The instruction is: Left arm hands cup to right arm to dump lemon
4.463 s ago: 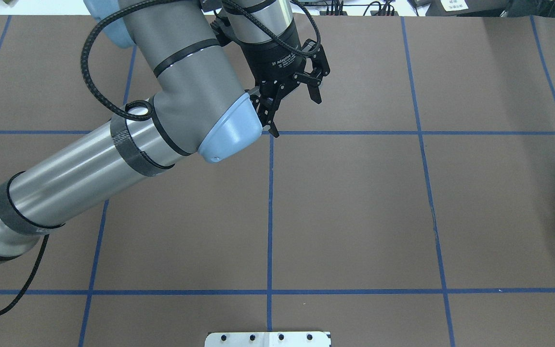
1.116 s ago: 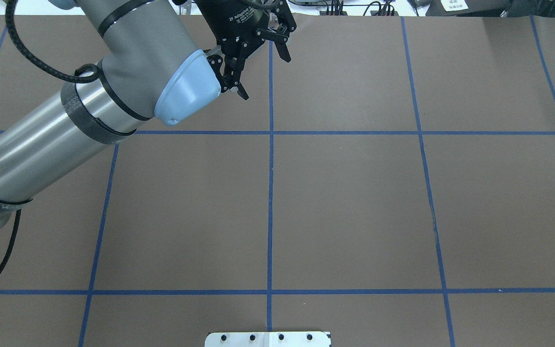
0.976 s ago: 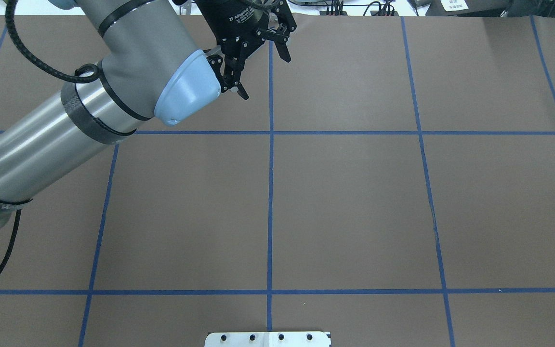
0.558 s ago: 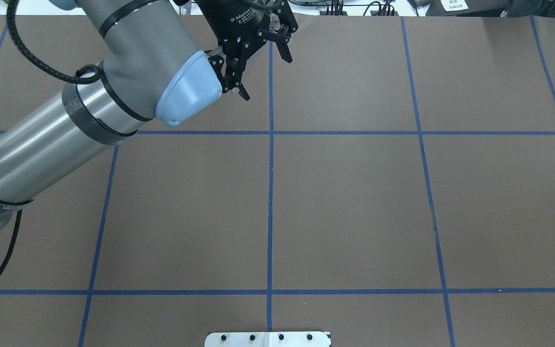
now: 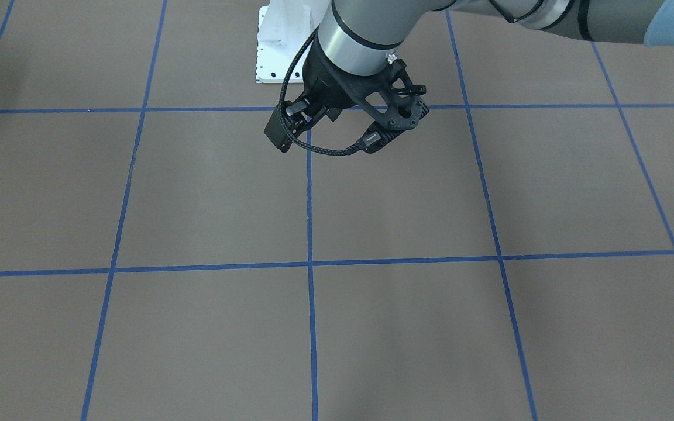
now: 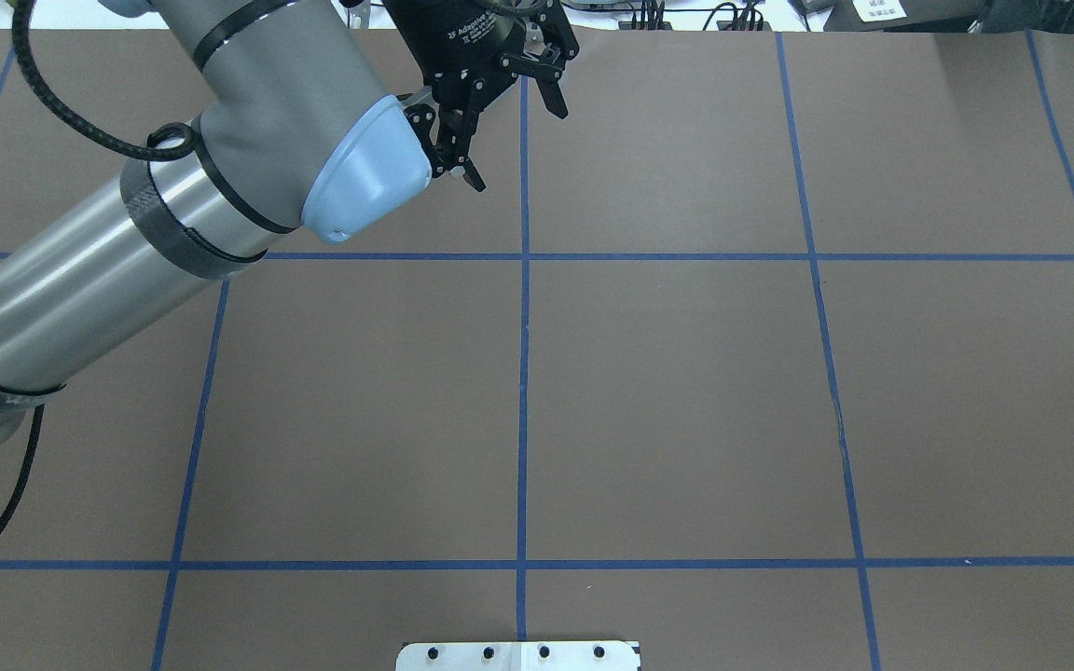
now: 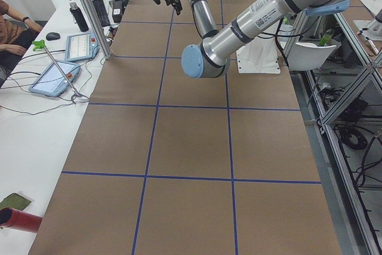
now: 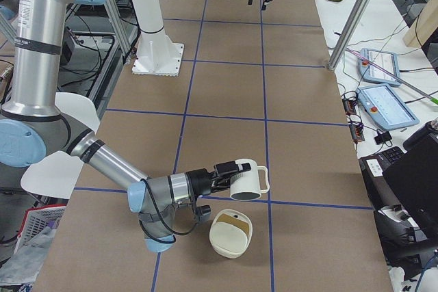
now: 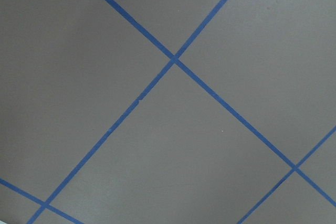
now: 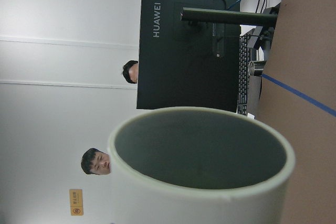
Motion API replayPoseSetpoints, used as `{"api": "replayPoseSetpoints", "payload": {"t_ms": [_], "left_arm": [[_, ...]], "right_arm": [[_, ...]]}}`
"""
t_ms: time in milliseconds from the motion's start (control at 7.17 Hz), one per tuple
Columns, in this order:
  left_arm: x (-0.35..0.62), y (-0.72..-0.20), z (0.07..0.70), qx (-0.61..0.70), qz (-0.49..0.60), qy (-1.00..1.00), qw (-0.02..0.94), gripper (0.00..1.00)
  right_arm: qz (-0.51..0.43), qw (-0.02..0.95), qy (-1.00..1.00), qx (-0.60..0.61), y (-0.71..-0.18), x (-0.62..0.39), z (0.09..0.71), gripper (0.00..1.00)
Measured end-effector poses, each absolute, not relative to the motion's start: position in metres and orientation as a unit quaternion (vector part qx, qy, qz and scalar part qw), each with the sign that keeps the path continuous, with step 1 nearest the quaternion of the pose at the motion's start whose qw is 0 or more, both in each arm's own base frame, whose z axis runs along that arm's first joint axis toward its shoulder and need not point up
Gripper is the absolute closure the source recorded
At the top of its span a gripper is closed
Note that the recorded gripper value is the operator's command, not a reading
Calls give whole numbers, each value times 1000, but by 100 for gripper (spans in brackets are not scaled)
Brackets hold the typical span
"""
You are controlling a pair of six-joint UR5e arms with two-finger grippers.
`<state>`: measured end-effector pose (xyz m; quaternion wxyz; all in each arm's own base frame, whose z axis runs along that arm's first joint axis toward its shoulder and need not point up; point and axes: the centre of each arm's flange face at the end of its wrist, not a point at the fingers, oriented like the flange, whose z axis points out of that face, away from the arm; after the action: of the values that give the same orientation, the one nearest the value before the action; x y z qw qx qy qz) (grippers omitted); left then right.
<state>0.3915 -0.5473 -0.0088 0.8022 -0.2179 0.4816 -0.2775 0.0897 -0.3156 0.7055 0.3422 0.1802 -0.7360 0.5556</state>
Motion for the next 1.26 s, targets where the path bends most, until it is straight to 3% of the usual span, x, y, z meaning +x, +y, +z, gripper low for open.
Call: {"api": "replayPoseSetpoints", "payload": {"t_ms": [1255], "left_arm": [[390,-548,-10,-213,-273,484,804,0]], "right_arm": [[581,234,-778,51,-309,90,716,100]]}}
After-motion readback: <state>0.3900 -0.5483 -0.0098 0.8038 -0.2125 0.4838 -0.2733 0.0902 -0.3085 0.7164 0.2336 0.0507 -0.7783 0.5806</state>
